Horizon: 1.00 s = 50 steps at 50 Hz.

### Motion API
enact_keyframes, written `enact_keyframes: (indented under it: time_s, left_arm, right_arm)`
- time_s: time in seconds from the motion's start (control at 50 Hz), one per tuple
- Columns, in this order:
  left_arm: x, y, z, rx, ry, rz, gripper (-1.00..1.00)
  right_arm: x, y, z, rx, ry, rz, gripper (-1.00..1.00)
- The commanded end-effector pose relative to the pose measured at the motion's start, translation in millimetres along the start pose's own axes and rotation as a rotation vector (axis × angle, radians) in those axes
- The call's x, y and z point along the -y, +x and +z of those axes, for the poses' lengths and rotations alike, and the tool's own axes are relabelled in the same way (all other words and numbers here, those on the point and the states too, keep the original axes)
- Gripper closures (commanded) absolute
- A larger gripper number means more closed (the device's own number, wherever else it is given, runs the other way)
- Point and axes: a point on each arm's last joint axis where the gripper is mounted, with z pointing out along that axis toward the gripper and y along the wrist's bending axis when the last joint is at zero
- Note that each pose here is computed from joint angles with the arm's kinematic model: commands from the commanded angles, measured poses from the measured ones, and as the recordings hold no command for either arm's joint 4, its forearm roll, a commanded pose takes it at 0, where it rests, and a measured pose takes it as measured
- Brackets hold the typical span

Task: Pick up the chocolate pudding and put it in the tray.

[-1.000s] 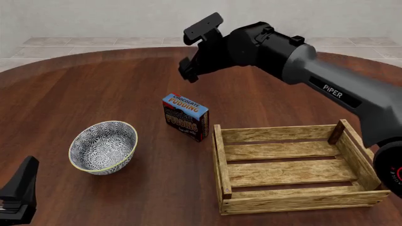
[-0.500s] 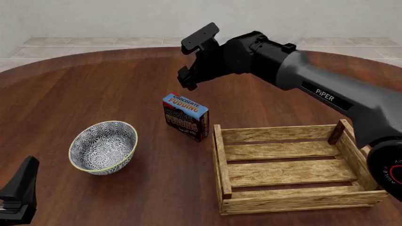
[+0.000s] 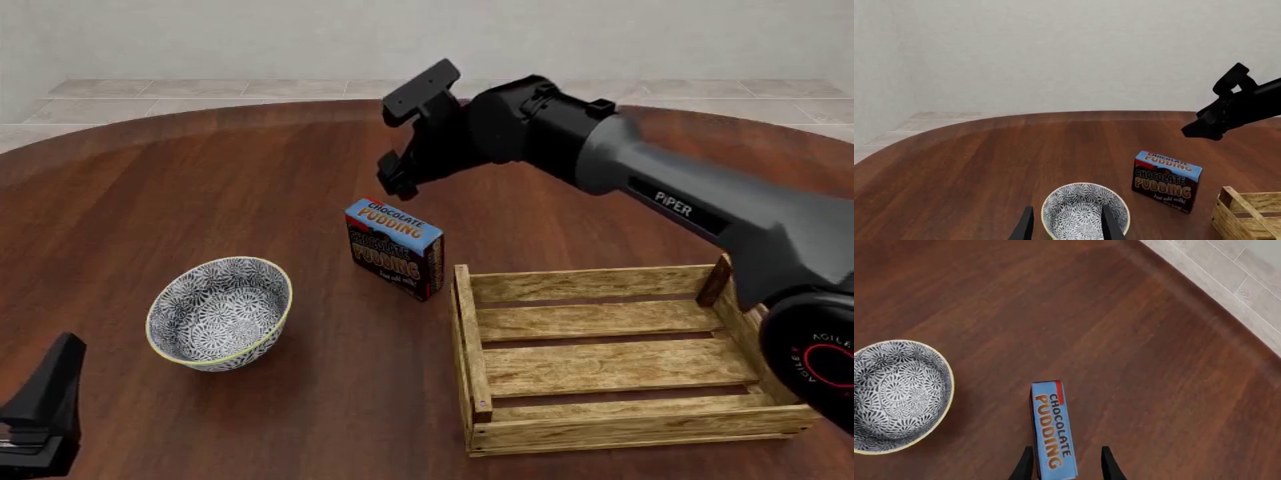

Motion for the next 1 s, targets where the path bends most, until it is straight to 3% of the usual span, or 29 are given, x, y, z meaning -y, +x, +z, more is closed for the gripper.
enact_keyframes:
  time_s: [0.02, 0.34, 1.0]
  left_arm:
    - [0.0, 4.1, 1, -0.001, 0.0, 0.0, -1.0]
    - [0.0, 22.0, 2, -0.002, 0.0, 0.003, -1.0]
    - [0.2, 24.4, 3, -0.001, 0.004, 0.001, -1.0]
  right_arm:
    - [1, 3, 7, -0.01, 0.0, -0.002, -1.0]
    - [-4, 10, 17, -0.019, -0.008, 0.003, -1.0]
    - [-8, 24, 34, -0.042, -0.014, 0.01, -1.0]
